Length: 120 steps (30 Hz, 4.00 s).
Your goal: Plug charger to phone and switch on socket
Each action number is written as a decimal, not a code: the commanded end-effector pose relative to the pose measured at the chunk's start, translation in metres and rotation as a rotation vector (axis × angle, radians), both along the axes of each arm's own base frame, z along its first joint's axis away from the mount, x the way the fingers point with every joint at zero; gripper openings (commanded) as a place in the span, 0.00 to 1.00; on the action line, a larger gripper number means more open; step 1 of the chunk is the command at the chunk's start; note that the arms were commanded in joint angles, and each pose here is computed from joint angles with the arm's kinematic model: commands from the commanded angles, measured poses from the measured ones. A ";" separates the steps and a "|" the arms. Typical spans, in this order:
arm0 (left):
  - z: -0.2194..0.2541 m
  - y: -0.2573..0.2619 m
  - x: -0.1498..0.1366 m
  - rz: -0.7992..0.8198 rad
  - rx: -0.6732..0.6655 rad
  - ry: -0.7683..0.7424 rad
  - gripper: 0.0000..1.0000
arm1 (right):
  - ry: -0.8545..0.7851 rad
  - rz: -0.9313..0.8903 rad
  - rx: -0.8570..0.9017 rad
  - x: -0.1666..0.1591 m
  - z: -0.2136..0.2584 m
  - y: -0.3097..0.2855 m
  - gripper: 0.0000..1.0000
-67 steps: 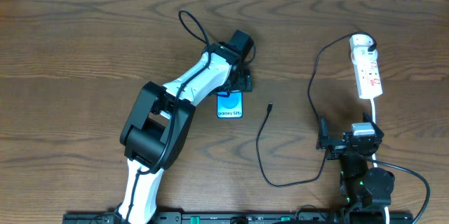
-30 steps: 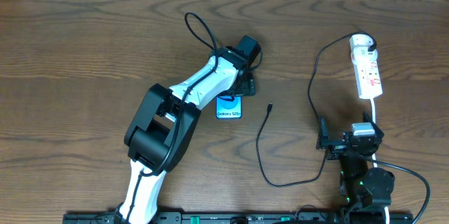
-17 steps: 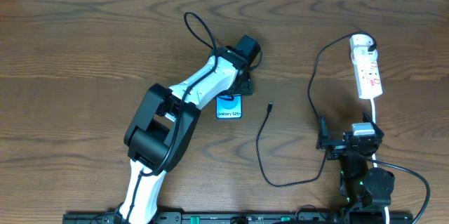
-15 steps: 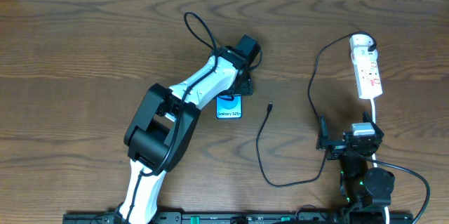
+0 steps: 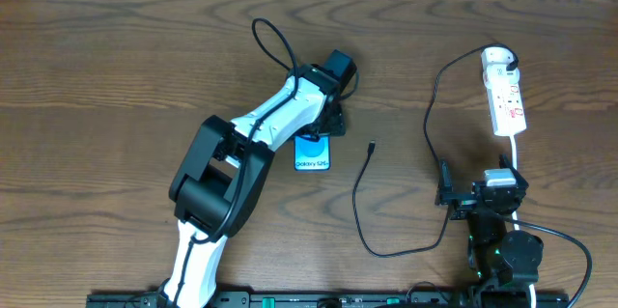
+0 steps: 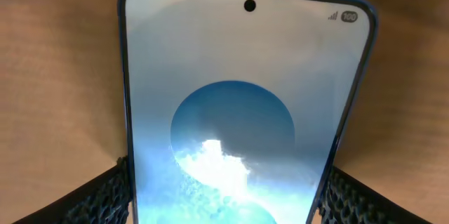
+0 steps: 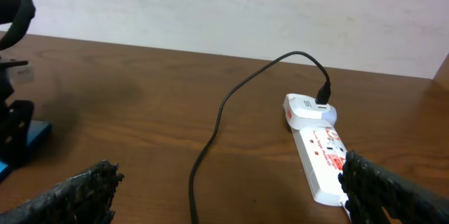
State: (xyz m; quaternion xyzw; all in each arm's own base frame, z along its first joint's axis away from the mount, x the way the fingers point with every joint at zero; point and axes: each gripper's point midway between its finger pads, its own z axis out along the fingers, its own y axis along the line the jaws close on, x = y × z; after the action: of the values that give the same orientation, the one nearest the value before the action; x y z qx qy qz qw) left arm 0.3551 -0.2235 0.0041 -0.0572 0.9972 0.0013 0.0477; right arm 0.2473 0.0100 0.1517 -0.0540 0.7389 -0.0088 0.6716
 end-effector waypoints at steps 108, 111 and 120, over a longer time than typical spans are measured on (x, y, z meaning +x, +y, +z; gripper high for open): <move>0.024 0.010 0.002 0.009 0.014 -0.078 0.91 | 0.002 0.007 -0.011 0.000 -0.001 0.002 0.99; 0.016 0.009 0.005 0.107 0.004 -0.080 0.96 | 0.002 0.007 -0.011 0.000 -0.001 0.002 0.99; 0.012 0.010 0.015 0.370 -0.020 -0.130 1.00 | 0.002 0.008 -0.011 0.000 -0.001 0.002 0.99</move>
State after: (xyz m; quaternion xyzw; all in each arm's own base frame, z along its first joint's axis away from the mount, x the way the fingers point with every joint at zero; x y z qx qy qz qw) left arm 0.3689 -0.2208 0.0234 -0.1787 0.9784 -0.0184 0.1026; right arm 0.2473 0.0100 0.1516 -0.0540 0.7391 -0.0088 0.6714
